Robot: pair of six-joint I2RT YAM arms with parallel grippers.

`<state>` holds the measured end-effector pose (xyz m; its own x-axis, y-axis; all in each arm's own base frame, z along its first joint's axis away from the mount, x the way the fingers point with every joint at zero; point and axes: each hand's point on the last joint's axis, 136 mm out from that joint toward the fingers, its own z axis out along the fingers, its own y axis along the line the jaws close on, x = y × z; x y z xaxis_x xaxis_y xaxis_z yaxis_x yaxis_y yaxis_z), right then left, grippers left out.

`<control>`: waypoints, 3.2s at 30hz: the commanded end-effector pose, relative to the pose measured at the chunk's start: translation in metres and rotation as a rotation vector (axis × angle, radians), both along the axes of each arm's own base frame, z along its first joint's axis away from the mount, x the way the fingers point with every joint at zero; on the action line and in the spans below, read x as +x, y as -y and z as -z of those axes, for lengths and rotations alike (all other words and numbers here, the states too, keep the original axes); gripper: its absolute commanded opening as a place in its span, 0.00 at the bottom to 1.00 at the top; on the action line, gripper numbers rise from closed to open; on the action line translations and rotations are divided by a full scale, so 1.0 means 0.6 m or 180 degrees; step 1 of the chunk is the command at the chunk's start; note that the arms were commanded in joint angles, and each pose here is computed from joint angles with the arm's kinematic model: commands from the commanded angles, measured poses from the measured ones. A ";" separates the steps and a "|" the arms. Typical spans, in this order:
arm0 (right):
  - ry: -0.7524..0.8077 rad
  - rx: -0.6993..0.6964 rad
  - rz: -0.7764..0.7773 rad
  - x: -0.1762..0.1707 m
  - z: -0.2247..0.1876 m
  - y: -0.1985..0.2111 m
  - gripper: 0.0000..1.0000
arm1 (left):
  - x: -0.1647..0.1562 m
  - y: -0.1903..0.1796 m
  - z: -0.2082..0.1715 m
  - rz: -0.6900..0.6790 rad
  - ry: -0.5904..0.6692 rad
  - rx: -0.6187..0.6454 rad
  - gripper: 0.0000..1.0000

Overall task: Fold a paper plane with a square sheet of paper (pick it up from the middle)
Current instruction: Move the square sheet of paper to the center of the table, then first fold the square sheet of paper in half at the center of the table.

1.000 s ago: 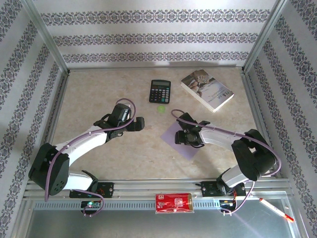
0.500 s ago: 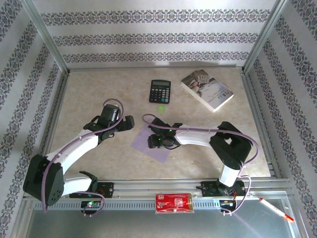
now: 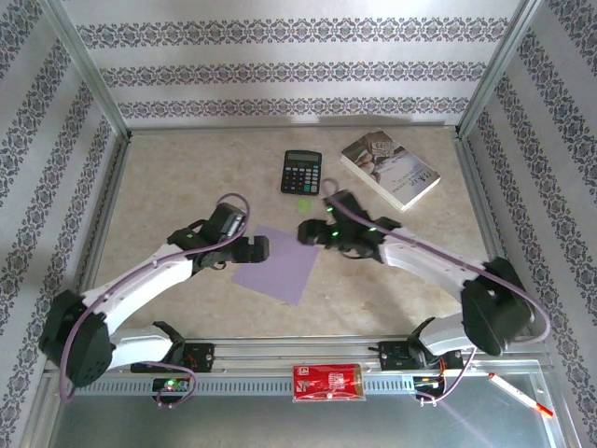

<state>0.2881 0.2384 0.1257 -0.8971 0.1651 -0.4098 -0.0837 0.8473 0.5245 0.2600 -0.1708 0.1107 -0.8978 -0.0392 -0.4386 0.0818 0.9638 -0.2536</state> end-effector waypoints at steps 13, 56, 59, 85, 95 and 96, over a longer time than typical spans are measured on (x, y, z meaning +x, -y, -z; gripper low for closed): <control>0.0014 -0.0209 0.0493 0.008 0.035 0.208 0.98 | -0.023 0.099 0.103 0.0883 -0.1141 0.0767 1.00; -0.0221 0.0052 0.0457 0.009 0.076 0.201 0.98 | -0.017 0.104 0.183 0.0913 -0.1498 0.1230 1.00; -0.0241 0.0061 0.0452 0.010 0.078 0.200 0.98 | -0.018 0.106 0.183 0.0908 -0.1490 0.1198 0.99; -0.0324 0.0088 0.0457 0.006 0.088 0.194 0.98 | -0.014 0.125 0.163 0.0808 -0.1318 0.0891 0.82; -0.0306 0.0065 0.0409 0.008 0.083 0.192 0.98 | -0.005 0.199 0.109 0.0796 -0.0961 -0.0119 0.43; -0.0295 0.0054 0.0409 0.008 0.080 0.194 0.98 | -0.004 0.210 0.095 0.0797 -0.0885 -0.0286 0.40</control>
